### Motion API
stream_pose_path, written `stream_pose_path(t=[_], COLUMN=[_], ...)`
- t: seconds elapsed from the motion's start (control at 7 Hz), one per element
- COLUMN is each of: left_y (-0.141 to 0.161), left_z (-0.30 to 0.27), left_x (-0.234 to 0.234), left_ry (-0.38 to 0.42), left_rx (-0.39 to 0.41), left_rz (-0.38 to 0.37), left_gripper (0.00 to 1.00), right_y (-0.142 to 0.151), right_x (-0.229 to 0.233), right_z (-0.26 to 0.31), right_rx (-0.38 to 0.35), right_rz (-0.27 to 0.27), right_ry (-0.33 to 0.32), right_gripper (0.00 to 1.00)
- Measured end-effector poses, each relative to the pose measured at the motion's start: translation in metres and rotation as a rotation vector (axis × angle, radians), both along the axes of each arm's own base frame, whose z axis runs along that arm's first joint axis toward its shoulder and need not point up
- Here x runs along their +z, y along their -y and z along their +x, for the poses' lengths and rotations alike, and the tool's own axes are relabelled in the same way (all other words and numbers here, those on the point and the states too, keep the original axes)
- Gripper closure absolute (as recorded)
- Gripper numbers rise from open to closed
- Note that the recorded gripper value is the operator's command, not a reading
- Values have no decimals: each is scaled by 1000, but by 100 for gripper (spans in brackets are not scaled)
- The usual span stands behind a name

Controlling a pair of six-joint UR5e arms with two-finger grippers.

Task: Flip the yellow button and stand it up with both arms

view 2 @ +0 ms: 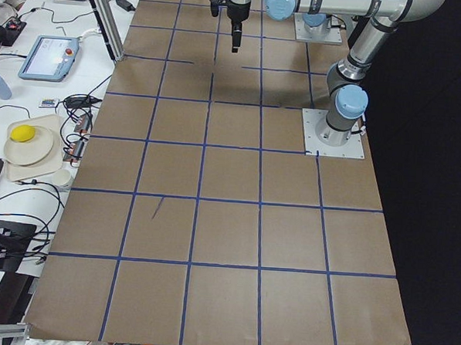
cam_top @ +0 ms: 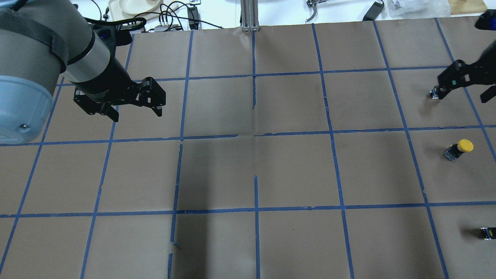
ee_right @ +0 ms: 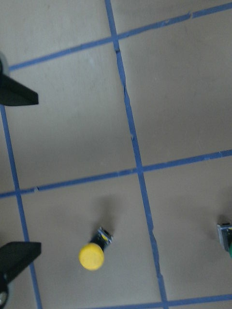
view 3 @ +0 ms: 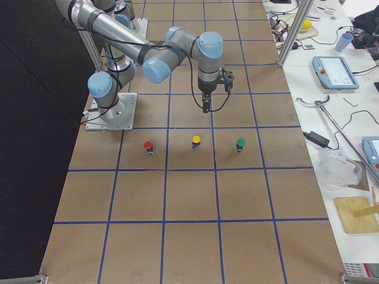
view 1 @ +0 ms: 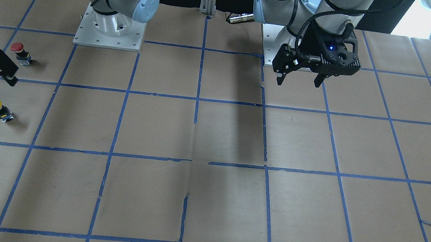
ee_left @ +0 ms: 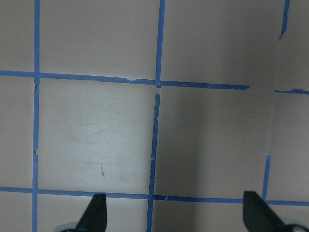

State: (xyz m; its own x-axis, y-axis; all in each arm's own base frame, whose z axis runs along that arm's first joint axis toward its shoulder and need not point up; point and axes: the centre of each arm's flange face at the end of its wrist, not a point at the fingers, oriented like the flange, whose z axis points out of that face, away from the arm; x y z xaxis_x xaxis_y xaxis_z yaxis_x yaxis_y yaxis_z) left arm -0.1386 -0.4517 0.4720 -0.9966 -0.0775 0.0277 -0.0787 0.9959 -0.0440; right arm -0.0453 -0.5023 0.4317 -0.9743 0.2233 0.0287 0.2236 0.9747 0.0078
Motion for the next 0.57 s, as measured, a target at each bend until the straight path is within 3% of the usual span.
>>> stream_pose_path(t=[0.29, 0.57], left_y=[0, 0], left_z=[-1, -1], left_x=[-1, -1], left_ry=[-1, -1], left_rx=[-1, -1], left_rz=[2, 1], left_gripper=[0, 0], right_y=[-14, -47], right_x=[9, 24], right_z=[126, 177], right_rx=[-73, -83], right_rz=[4, 28], right_ry=[-25, -27], right_gripper=[0, 0])
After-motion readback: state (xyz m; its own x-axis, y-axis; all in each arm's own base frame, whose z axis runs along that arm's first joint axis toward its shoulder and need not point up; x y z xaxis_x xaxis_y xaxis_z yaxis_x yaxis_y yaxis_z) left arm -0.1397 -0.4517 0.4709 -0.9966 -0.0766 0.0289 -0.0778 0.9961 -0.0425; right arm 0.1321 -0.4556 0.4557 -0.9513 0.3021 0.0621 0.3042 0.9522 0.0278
